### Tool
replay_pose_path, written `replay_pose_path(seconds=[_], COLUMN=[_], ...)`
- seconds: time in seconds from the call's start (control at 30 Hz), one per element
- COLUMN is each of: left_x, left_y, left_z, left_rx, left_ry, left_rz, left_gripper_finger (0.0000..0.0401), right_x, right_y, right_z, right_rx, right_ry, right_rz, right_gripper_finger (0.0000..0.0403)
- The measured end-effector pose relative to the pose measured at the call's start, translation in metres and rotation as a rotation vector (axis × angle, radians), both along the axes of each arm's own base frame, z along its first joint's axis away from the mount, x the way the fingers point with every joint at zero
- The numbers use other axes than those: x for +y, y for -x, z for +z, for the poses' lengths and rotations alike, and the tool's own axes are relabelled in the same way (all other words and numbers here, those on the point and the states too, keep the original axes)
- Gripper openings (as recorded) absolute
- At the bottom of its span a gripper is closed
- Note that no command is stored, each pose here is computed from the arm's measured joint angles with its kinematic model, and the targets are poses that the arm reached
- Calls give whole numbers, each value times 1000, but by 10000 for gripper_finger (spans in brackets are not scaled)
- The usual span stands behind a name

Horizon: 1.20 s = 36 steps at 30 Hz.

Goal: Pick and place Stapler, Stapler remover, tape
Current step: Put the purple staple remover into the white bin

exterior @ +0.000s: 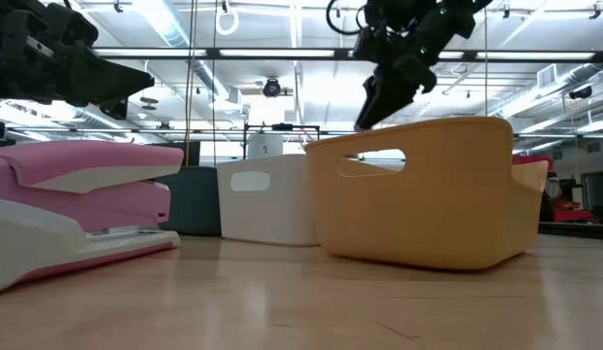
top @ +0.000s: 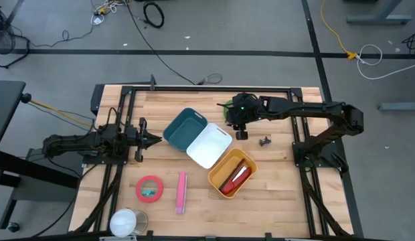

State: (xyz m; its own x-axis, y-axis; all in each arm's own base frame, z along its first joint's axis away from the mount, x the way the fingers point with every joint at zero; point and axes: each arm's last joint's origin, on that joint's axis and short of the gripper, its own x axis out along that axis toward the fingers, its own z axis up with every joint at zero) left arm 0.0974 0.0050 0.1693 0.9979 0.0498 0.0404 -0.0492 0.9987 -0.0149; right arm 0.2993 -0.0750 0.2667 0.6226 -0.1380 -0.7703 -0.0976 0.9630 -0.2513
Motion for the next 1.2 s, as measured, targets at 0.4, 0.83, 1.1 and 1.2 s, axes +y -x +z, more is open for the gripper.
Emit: replay_pose_path(seconds=[0.4,0.83,1.1,1.2], left_x=[0,0,0,0], left_y=[0,0,0,0], left_z=[0,0,0,0], left_rx=[0,0,0,1], left_ry=[0,0,0,0], left_rz=[0,0,0,0], left_gripper_finger=[37,37,37,37], right_x=[22,32,34,35], right_y=[-14,-20,-20,-20], right_z=[14,18,18,18], right_rx=[-121,-182,-194,-196], right_ry=[25,8,-74,-91], right_rz=[77,95,109,126], right_gripper_finger=[146,146,146,146])
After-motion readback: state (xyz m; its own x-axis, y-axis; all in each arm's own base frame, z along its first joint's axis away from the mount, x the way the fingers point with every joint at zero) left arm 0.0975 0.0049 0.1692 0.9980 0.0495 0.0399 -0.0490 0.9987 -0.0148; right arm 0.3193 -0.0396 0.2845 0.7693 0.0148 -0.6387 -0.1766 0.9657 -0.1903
